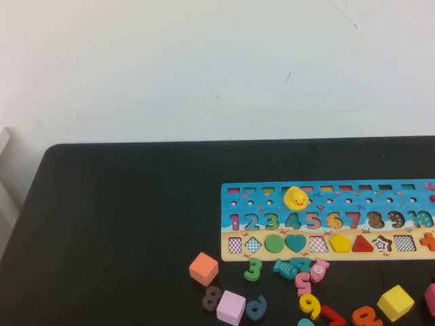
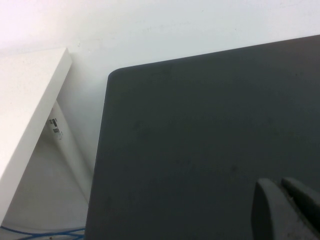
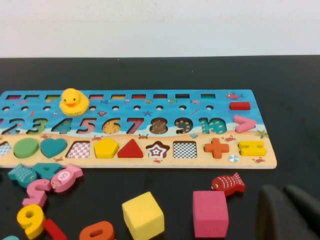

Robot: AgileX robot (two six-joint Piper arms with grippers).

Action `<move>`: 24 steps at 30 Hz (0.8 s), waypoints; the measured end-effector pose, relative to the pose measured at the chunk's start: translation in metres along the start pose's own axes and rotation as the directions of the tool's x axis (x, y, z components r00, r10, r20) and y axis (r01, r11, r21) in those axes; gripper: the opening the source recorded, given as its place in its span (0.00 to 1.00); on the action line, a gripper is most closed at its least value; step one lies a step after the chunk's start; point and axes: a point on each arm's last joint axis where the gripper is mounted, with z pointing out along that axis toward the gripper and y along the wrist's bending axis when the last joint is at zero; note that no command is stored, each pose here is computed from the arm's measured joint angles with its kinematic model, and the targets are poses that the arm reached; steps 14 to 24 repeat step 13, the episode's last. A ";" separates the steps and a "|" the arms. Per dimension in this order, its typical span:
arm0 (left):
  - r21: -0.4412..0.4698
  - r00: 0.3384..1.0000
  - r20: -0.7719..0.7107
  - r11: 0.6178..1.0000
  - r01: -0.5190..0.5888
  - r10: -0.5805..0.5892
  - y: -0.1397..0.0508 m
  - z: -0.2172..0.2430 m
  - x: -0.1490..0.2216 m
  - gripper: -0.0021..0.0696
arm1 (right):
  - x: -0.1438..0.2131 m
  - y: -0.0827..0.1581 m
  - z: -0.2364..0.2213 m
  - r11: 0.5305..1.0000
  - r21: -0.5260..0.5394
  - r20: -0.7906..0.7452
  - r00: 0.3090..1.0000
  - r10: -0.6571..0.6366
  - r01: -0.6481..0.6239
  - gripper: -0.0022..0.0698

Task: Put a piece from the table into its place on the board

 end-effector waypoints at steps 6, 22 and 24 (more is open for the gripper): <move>0.000 1.000 0.000 1.000 0.000 0.000 0.000 0.000 0.000 0.03 | 0.000 0.000 0.000 1.000 0.002 0.000 1.000 0.001 -0.001 0.06; 0.000 1.000 0.000 1.000 0.000 0.000 0.000 0.000 0.000 0.03 | 0.000 -0.001 0.000 1.000 0.020 0.000 1.000 0.007 -0.007 0.06; 0.000 1.000 0.000 1.000 0.000 0.000 0.000 0.000 0.000 0.03 | 0.000 -0.001 0.000 1.000 0.020 0.000 1.000 0.007 -0.007 0.06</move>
